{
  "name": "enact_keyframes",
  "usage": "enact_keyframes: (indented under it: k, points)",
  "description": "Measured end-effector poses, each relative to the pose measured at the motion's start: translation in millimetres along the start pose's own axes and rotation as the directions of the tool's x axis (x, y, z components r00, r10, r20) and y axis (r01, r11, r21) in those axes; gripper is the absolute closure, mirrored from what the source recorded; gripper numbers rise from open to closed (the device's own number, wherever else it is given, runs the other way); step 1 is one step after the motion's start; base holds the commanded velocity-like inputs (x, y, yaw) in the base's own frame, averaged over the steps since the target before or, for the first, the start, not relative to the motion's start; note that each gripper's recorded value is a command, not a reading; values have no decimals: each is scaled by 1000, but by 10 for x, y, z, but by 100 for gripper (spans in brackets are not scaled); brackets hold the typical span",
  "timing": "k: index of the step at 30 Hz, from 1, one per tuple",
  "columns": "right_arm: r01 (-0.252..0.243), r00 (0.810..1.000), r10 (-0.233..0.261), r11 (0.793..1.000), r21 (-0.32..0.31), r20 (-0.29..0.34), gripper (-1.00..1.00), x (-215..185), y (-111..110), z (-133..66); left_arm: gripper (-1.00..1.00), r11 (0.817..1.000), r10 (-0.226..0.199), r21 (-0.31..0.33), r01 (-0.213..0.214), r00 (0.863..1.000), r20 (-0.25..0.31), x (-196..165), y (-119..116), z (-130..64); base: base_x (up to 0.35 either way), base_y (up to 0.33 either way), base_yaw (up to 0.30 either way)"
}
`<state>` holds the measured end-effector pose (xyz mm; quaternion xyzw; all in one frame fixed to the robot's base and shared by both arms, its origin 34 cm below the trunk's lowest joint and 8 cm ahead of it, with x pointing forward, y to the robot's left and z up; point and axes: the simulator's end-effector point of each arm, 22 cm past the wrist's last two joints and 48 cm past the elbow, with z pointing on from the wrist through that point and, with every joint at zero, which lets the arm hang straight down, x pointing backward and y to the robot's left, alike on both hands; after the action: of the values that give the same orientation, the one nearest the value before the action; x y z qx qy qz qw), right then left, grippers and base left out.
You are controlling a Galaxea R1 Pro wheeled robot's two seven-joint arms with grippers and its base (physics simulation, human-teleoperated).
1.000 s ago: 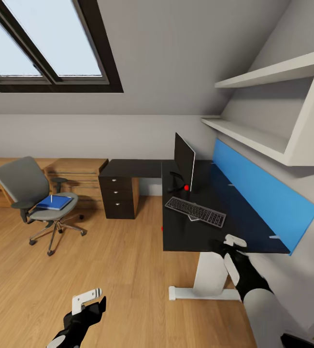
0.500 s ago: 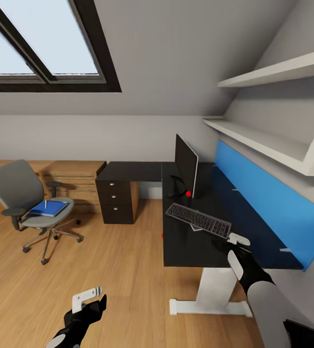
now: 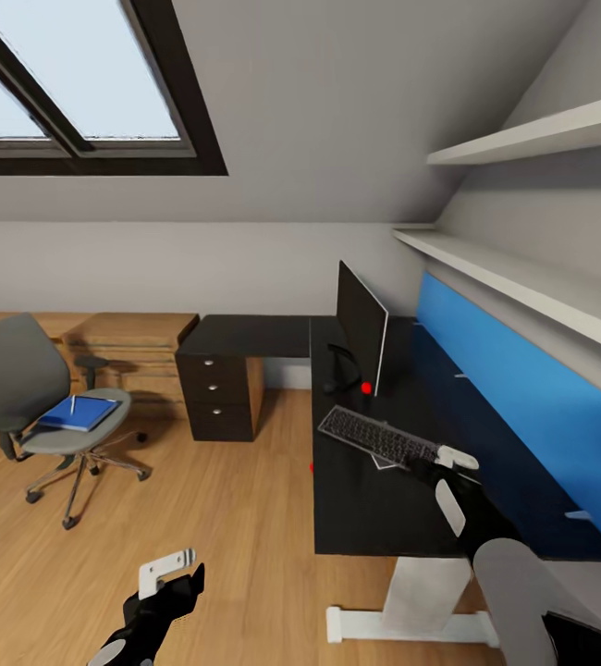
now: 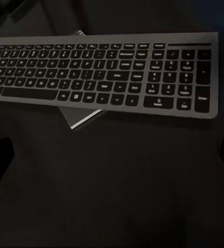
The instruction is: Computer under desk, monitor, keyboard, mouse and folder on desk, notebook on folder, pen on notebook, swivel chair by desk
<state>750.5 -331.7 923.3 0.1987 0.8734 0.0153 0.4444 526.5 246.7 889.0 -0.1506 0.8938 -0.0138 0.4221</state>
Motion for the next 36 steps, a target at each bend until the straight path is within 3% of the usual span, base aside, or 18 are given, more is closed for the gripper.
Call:
enact_keyframes:
  k: [5, 7, 8, 10, 14, 20, 36]
  points:
    - [28, 1000, -28, 1000, -5, 4, -100, -5, 39, -2, -100, 1000, 1, 0, -1, 1000, 0, -2, -1, -1, 321, 0, 0]
    - [140, 990, -139, 990, -18, 39, -100, -55, 179, -10, -100, 1000, 1, 1, -1, 1000, 1, -5, -4, -1, 299, 0, 0]
    - [167, 985, -166, 986, -19, 54, -100, -78, 213, -13, -100, 1000, 1, 2, -1, 1000, 2, -7, -6, -2, 252, 0, 0]
    - [256, 961, -252, 966, -25, 115, -100, -143, 337, -22, -100, 1000, 3, 2, -3, 1000, 3, -13, -9, -2, 229, 0, 0]
    - [326, 937, -318, 945, -34, 145, -100, -105, 436, -24, -100, 1000, 6, 4, -6, 1000, 4, -14, -20, -4, 256, 0, 0]
    - [361, 924, -351, 932, -41, 152, -100, -78, 498, -24, -100, 1000, 7, 6, -7, 1000, 4, -18, -31, -4, 84, 0, 0]
    - [369, 922, -361, 928, -41, 143, -100, -26, 479, -15, -100, 1000, 3, 15, -3, 999, 33, -156, -62, -43, 153, 0, 0]
